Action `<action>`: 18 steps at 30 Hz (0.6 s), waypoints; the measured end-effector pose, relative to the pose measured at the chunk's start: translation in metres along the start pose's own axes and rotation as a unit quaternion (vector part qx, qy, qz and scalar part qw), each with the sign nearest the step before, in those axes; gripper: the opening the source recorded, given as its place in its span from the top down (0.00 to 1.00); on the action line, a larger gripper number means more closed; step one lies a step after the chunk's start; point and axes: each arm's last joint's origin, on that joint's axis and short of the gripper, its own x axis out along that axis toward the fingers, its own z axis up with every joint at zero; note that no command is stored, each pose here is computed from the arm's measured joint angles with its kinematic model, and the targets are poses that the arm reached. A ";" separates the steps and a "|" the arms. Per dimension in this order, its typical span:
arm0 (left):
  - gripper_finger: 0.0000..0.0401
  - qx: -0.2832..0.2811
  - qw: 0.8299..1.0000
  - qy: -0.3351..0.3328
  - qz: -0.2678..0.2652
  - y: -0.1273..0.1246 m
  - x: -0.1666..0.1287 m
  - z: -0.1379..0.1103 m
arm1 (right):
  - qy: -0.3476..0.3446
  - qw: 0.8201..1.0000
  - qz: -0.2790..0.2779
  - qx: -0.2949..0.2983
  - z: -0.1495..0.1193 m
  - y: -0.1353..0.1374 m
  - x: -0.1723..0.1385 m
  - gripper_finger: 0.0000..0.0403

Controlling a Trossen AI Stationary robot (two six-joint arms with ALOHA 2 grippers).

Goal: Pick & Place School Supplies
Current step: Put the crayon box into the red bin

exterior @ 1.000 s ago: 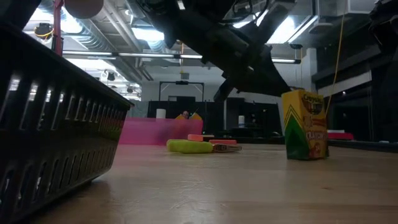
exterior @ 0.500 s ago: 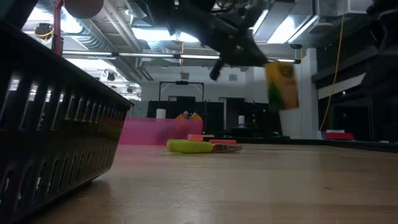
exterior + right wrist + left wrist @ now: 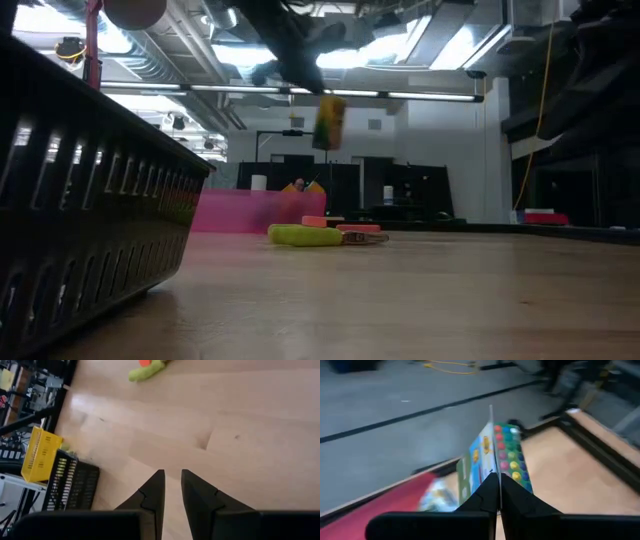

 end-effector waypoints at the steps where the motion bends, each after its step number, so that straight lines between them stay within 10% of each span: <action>1: 0.99 -0.003 1.000 -0.001 0.017 0.006 -0.004 0.001 | -0.005 1.000 0.001 0.000 0.001 0.000 0.001 0.83; 18: 1.00 -0.109 0.991 0.016 0.070 0.059 -0.004 -0.064 | -0.027 1.000 0.000 -0.004 0.007 0.002 0.005 0.83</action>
